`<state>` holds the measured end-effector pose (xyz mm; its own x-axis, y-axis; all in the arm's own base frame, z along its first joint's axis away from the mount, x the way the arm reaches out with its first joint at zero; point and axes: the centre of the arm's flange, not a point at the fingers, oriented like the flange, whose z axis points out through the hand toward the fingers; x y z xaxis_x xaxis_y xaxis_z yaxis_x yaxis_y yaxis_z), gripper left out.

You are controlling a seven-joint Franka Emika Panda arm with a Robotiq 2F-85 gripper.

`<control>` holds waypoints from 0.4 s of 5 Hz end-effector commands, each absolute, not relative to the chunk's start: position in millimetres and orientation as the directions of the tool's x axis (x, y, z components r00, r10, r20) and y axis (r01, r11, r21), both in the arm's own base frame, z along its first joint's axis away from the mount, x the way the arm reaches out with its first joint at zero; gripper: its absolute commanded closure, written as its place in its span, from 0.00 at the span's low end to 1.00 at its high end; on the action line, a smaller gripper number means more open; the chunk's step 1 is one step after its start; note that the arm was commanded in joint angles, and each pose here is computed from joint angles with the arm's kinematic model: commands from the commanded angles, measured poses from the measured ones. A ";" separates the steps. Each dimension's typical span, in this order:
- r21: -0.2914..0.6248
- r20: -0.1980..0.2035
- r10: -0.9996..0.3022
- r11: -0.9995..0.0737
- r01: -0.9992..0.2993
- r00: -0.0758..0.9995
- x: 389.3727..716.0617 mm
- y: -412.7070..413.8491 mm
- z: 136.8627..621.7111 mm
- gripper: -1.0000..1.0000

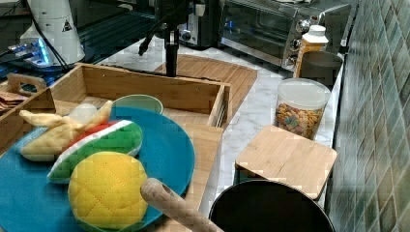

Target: Close the drawer.

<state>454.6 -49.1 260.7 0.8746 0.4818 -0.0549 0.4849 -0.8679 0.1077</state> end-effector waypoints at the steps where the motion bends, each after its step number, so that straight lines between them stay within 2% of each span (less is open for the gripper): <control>1: 0.222 0.034 0.142 -0.966 0.131 0.989 473.9 -233.9 284.5 1.00; 2: 0.222 0.018 0.135 -0.967 0.128 0.991 482.9 -277.5 297.2 1.00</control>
